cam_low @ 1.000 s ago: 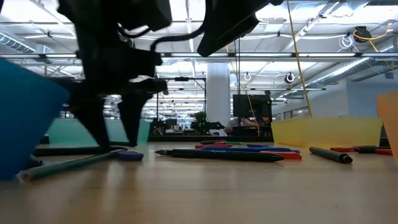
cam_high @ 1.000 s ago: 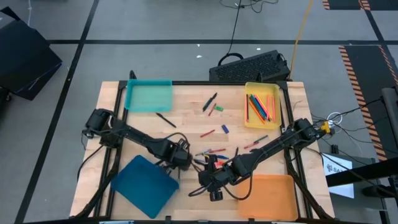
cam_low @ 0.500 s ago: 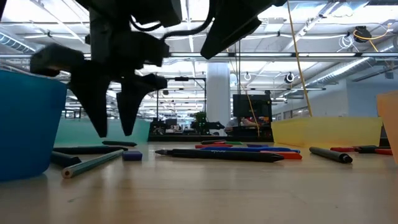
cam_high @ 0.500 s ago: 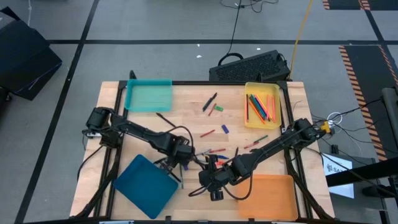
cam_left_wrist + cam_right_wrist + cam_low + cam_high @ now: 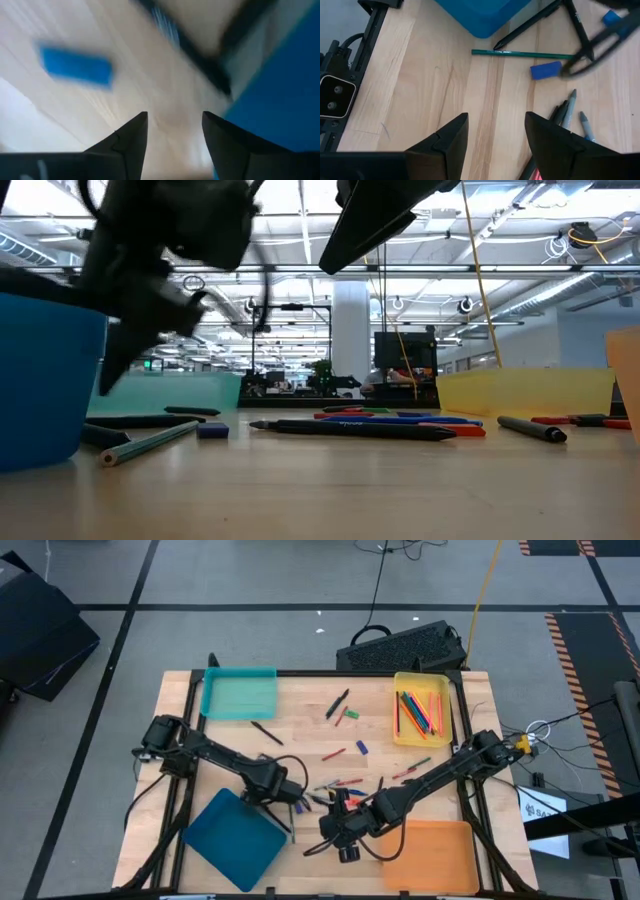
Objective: Sort crayons/erasers/pens/pencils in bins
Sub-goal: Adjust the blue bin, then put the green pencil into the yellow bin
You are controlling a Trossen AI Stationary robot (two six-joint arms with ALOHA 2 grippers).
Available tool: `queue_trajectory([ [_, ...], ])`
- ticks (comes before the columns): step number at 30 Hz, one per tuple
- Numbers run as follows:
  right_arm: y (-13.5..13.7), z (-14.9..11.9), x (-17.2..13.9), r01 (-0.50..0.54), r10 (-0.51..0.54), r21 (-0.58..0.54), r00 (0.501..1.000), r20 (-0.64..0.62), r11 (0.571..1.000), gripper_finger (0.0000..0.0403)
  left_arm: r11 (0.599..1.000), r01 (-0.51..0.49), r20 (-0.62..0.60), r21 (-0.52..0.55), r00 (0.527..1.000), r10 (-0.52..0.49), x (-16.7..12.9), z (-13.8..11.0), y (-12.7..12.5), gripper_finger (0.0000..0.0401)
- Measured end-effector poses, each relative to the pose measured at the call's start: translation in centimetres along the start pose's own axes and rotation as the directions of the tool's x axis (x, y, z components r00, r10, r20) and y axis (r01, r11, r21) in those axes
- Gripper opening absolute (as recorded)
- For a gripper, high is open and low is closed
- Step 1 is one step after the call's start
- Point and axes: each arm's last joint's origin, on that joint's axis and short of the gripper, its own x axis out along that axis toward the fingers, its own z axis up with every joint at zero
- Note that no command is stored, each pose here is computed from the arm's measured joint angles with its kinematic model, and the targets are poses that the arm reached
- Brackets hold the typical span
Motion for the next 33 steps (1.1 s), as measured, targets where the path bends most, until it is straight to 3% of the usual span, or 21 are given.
queue_trajectory([
  [3, 0.2, -0.1, 0.0, -0.002, 0.002, -0.003, 1.000, -0.002, 1.000, 0.0187, 0.991, 0.104, -0.124, -0.080, 0.986, -0.114, 0.8, -1.3, -0.5, 0.0191],
  [7, 0.7, -0.2, -0.1, -0.010, 0.010, -0.016, 1.000, -0.003, 1.000, 0.0187, 0.951, 0.254, -0.273, -0.177, 0.916, -0.295, 1.0, -2.8, -2.5, 0.0191],
  [11, 1.0, -0.3, -0.2, -0.012, 0.012, -0.025, 1.000, -0.008, 1.000, 0.0187, 0.931, 0.338, -0.358, -0.134, 0.860, -0.364, 0.4, -3.6, -5.0, 0.0191],
  [15, 0.9, -0.4, -0.2, -0.009, 0.009, -0.024, 1.000, -0.011, 1.000, 0.0187, 0.929, 0.369, -0.322, -0.018, 0.878, -0.355, -0.6, -3.6, -6.4, 0.0191],
  [18, 0.9, -0.4, -0.2, -0.007, 0.007, -0.042, 1.000, -0.017, 0.999, 0.0187, 0.954, 0.288, -0.227, 0.087, 0.938, -0.262, -2.0, -2.9, -5.9, 0.0191],
  [22, 0.9, -0.4, -0.2, -0.008, 0.007, -0.081, 1.000, -0.015, 0.997, 0.0187, 0.953, 0.126, 0.055, 0.274, 0.988, -0.147, -4.7, -1.2, -4.7, 0.0191],
  [27, 0.9, -0.1, -0.9, -0.013, 0.014, -0.087, 1.000, 0.010, 0.996, 0.0187, 0.851, -0.065, 0.383, 0.521, 0.909, -0.165, -6.8, 1.5, -2.9, 0.0191],
  [30, 0.8, 0.4, -2.6, -0.011, 0.016, -0.094, 0.998, 0.057, 0.996, 0.0187, 0.779, -0.194, 0.503, 0.596, 0.847, -0.175, -6.4, 2.8, -1.9, 0.0191],
  [33, 0.4, 0.9, -4.8, 0.038, -0.026, -0.101, 0.993, 0.119, 0.994, 0.0187, 0.719, -0.279, 0.552, 0.637, 0.816, -0.172, -4.9, 3.4, -0.8, 0.0191],
])
